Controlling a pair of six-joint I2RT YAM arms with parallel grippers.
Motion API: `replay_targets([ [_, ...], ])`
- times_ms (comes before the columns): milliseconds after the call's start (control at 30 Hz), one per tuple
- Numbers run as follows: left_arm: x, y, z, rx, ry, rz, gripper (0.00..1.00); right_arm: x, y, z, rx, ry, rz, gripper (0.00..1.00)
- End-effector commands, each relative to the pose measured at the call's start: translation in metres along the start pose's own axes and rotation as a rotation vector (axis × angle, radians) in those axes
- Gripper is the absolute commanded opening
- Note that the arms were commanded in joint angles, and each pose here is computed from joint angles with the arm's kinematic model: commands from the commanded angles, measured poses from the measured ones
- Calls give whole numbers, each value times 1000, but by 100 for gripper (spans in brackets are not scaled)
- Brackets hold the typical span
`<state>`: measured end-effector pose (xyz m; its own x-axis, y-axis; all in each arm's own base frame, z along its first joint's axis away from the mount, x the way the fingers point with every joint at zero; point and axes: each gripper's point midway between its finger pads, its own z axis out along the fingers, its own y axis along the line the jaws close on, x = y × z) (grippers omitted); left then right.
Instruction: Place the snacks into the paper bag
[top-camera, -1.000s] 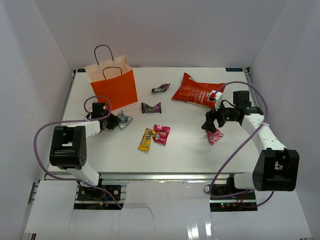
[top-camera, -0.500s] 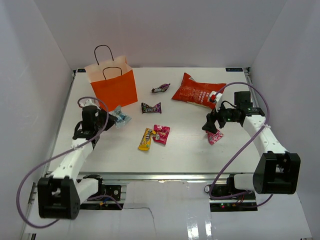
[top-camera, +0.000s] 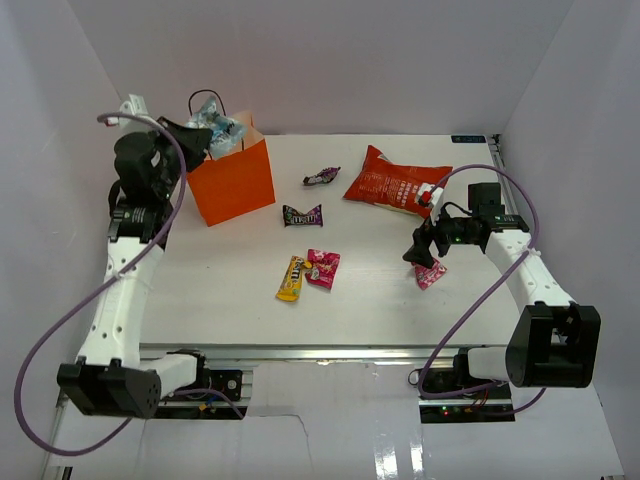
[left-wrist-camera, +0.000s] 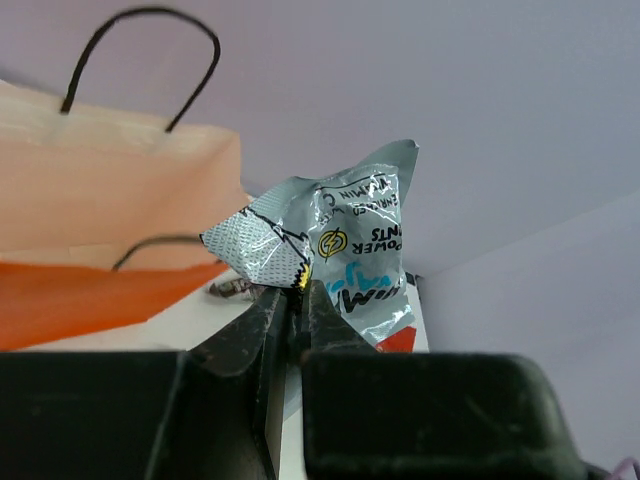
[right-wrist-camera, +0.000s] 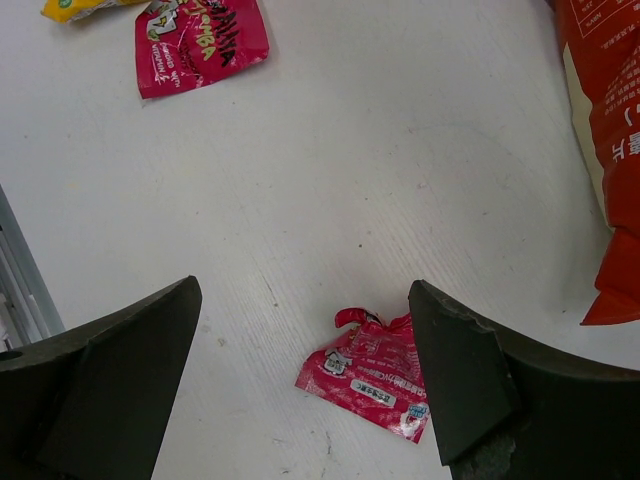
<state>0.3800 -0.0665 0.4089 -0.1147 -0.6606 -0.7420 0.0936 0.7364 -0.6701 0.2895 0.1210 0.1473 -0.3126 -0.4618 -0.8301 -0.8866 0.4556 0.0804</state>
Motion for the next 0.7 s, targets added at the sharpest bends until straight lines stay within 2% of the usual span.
replay_targets([
  [0,-32,-6,28,-51,-57,41,0,-7,5,-4,-10,-27,-39,90],
  [33,-29,11,50,-117,-44,47,0,-6,5,-5,-6,-24,-42,90],
  [67,-45,3,56,-108,-73,66,0,-6,6,-6,-4,-25,-44,90],
  [133,-41,18,79,-152,-63,73,0,-4,7,-6,-1,-20,-39,90],
  [233,-54,18,93,-155,-89,73,0,-1,8,-5,-1,-15,-38,90],
  [400,-32,38,104,-193,-30,67,1,2,7,-5,7,-3,-38,90],
  [433,-28,41,102,-199,-22,69,3,2,7,-5,6,-4,-39,90],
  [467,-30,44,98,-208,-32,71,15,2,7,-5,1,-5,-39,90],
  [567,-23,58,94,-235,-26,75,41,2,11,-3,-31,-13,-38,90],
  [600,-25,58,93,-233,-25,78,54,1,13,-2,-43,-14,-30,90],
  [667,-30,57,91,-228,-30,88,63,3,13,-1,-61,1,-2,90],
])
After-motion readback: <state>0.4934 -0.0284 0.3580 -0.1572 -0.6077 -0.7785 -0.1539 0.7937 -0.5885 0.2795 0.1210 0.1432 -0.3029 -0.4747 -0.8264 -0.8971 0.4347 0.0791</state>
